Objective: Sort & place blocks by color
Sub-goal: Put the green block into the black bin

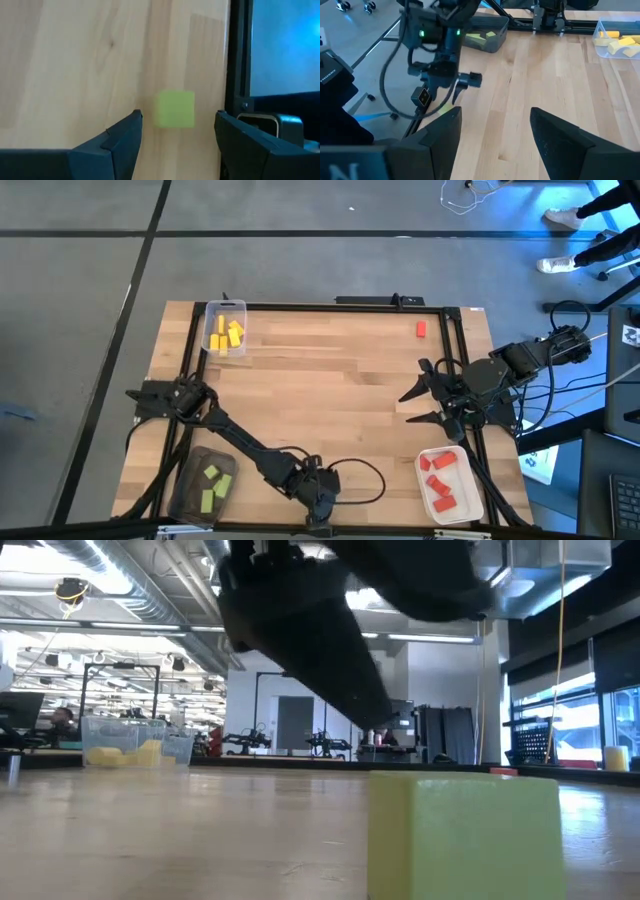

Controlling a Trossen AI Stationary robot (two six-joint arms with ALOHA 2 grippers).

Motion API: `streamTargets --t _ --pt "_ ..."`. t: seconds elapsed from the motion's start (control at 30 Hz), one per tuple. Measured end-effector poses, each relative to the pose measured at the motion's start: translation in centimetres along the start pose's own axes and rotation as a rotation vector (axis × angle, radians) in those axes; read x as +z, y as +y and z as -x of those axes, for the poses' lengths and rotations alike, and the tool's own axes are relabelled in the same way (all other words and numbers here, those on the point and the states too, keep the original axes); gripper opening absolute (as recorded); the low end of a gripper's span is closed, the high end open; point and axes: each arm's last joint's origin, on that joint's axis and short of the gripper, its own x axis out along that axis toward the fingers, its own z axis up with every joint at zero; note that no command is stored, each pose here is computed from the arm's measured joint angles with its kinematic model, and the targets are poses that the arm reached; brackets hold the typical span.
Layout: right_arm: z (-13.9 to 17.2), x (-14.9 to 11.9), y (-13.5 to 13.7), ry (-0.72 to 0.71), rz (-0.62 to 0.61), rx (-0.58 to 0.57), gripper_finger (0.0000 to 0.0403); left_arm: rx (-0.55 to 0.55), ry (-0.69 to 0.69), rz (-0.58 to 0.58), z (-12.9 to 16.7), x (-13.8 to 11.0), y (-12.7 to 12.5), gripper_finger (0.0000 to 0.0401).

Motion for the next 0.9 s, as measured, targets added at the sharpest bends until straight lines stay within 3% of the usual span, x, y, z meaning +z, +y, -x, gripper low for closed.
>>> streamTargets --t 0.47,0.73,0.9 --pt "0.0 0.0 0.0 -0.003 0.000 0.001 0.0236 -0.014 -0.017 -0.017 -4.4 -1.2 0.5 0.0234" --pt "0.0 0.0 0.0 -0.004 -0.001 0.001 0.0236 -0.019 -0.014 -0.011 -4.7 -1.4 0.5 0.0234" --pt "0.0 0.0 0.0 -0.004 -0.001 0.001 0.0236 -0.006 -0.014 0.059 -4.8 -1.4 0.6 0.0233"
